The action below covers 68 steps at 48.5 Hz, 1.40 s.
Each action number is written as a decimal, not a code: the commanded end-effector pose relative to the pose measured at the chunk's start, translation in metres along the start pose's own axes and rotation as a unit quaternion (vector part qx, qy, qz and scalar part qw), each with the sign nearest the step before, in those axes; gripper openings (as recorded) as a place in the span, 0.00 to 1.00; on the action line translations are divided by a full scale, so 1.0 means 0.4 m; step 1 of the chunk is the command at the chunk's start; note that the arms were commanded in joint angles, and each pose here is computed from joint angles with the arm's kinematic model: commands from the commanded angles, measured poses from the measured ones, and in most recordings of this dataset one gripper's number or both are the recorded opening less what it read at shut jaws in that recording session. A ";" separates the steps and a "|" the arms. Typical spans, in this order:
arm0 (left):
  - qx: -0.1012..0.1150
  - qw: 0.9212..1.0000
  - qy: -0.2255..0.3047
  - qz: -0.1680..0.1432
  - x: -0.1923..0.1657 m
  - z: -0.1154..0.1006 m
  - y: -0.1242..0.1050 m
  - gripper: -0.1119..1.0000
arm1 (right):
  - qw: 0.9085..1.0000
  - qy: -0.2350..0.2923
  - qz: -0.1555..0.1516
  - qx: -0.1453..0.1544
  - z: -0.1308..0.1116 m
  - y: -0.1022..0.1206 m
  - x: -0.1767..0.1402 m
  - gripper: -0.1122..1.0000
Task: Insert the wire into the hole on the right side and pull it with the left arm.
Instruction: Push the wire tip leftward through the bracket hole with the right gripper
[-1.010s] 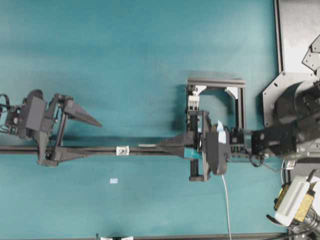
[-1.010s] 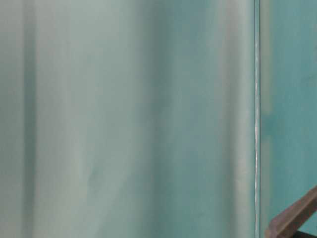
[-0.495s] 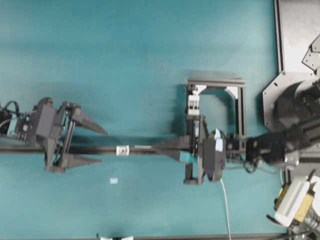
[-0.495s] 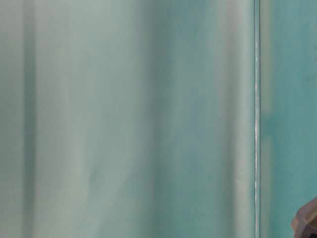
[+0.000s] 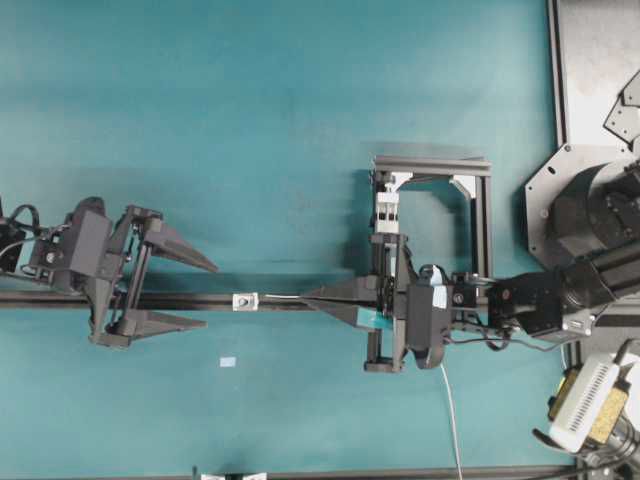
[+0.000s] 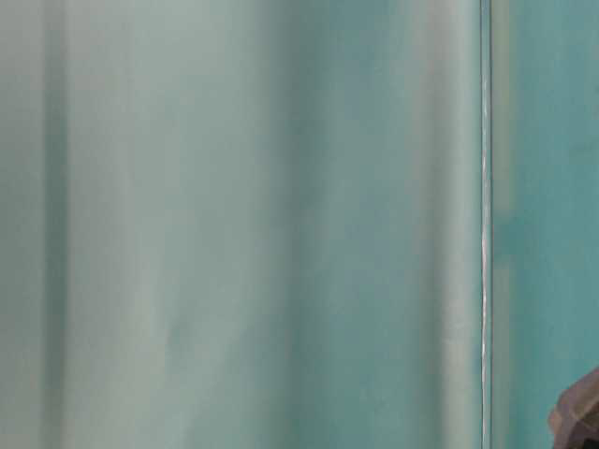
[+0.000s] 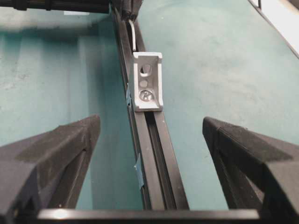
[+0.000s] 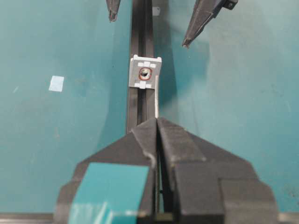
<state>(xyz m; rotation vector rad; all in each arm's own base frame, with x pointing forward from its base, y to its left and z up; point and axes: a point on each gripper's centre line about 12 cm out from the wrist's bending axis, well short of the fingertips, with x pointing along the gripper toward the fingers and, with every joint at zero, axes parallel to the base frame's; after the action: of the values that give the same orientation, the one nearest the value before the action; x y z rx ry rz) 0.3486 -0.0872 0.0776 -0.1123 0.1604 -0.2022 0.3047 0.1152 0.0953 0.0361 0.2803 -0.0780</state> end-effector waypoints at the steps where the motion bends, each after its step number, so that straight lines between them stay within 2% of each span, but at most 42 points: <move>1: 0.000 1.000 -0.015 -0.003 0.006 0.020 -0.005 0.76 | 1.000 -0.011 0.004 0.006 0.013 0.011 0.001 0.14; 37: -0.001 1.000 -0.018 0.001 0.012 0.025 0.002 0.76 | 1.000 -0.008 0.004 0.009 0.006 0.012 0.006 0.14; 68: -0.002 1.000 0.002 0.003 0.026 0.019 0.002 0.76 | 1.000 -0.009 0.006 0.008 0.005 0.021 0.017 0.14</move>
<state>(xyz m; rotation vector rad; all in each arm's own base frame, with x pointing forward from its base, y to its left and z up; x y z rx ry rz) 0.3566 -0.0879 0.0766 -0.1104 0.1894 -0.1980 0.3079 0.1186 0.0880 0.0399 0.2915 -0.0764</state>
